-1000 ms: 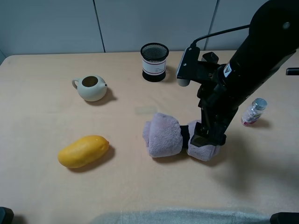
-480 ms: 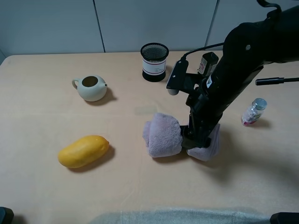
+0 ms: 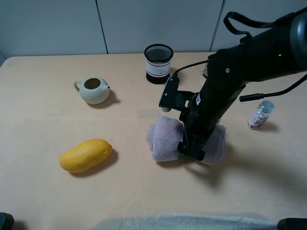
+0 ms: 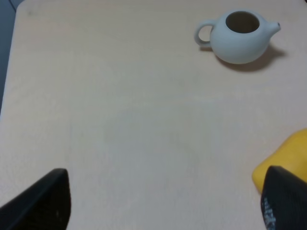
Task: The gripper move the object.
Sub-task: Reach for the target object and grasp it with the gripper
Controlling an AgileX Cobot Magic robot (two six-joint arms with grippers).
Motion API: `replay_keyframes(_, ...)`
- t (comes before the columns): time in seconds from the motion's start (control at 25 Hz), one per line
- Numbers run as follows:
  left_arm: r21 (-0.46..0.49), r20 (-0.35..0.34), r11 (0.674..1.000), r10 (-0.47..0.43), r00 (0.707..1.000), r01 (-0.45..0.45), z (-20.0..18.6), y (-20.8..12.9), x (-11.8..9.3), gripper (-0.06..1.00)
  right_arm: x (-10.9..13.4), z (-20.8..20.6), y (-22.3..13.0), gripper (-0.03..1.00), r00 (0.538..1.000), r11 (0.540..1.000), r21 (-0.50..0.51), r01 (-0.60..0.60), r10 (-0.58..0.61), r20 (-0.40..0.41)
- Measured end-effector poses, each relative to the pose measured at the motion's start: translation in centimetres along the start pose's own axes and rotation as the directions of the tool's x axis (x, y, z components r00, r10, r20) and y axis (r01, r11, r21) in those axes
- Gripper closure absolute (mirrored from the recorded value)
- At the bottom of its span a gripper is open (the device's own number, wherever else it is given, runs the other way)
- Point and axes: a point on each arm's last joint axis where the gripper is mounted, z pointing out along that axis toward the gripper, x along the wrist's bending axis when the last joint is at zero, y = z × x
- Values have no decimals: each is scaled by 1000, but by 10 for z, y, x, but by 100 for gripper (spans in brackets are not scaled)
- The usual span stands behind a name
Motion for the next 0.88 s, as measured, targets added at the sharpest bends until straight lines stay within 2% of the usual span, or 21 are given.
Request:
replay_keyframes(0.52,0,0,1000,0,1000,0,0,0,0,15,-2,15,0,29,1000,1000,9,-24,24,-2)
replay_keyframes(0.76,0,0,1000,0,1000,0,0,0,0,15,-2,15,0,51,1000,1000,6,-31,31,-2)
replay_keyframes(0.88,0,0,1000,0,1000,0,0,0,0,15,-2,15,1,55,999,999,6,-32,32,-2)
